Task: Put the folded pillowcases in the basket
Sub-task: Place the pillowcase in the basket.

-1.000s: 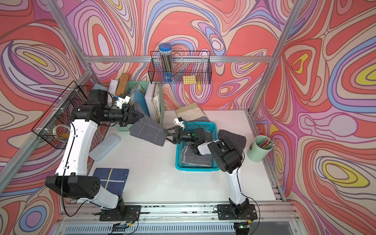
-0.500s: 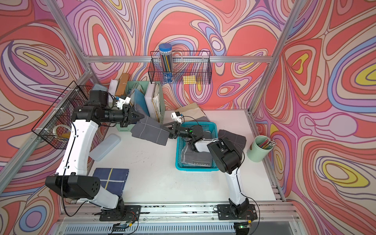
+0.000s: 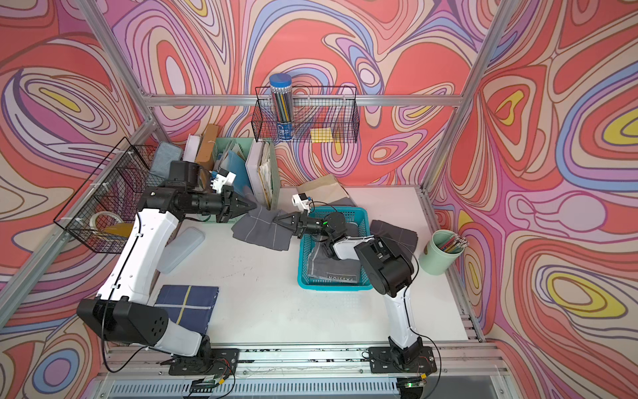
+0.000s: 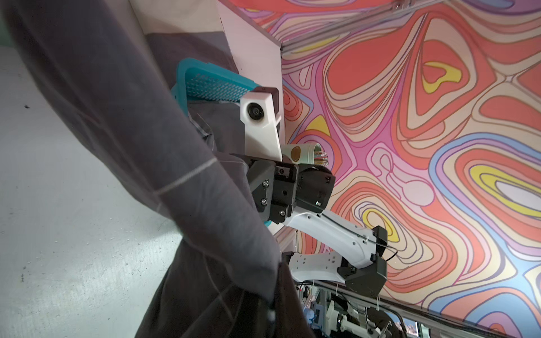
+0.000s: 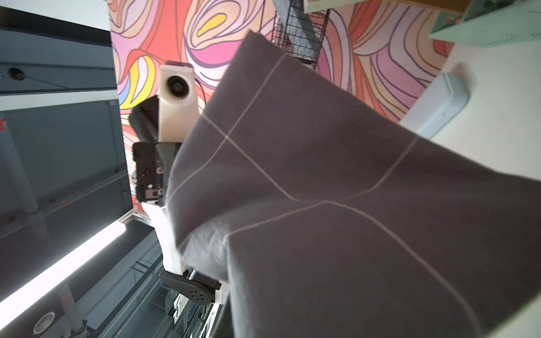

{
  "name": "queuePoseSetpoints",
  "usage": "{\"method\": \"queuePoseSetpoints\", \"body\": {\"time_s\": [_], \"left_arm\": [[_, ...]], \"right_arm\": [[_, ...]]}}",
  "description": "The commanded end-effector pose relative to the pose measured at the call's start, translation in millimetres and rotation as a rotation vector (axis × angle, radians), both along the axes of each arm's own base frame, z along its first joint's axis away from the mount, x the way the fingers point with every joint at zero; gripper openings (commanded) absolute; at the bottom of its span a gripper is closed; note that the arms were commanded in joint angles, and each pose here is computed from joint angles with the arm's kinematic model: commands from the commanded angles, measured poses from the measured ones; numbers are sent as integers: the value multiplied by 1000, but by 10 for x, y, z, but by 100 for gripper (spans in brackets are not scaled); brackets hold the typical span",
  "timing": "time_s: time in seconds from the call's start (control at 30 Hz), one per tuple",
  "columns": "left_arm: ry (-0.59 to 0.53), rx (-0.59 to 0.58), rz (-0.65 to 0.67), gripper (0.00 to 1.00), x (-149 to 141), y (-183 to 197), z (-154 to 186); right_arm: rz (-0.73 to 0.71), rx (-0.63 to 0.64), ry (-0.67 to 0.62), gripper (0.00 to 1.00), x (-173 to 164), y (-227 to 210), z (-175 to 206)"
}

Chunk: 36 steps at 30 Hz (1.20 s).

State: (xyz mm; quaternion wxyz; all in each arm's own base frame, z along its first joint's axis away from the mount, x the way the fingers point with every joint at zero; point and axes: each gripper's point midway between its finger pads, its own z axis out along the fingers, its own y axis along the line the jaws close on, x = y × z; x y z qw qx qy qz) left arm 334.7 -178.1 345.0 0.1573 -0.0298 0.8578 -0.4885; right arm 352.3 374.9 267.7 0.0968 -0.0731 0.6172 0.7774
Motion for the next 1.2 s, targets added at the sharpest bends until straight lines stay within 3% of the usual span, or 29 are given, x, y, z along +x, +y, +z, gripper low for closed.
{"method": "queuePoseSetpoints", "body": {"time_s": [0.0,0.2,0.33,0.6,1.0,1.17], "left_arm": [[-16,33,-56,0,56,-239,-179],[-26,27,-114,0,241,-655,-220],[-36,29,-177,0,334,-1070,-258],[-36,41,-251,0,434,-1642,-479],[-45,134,-240,0,582,-1936,-777],[-32,129,-249,0,653,-2045,-868]], "right_arm": [[-21,-93,-77,0,-82,-236,206],[-121,-380,-176,0,-176,-614,463],[-147,-498,-138,0,-249,-787,420],[-209,-624,-79,0,-409,-1327,171],[-300,-788,90,0,10,-1846,-414],[-328,-790,96,0,144,-1886,-421]]}}
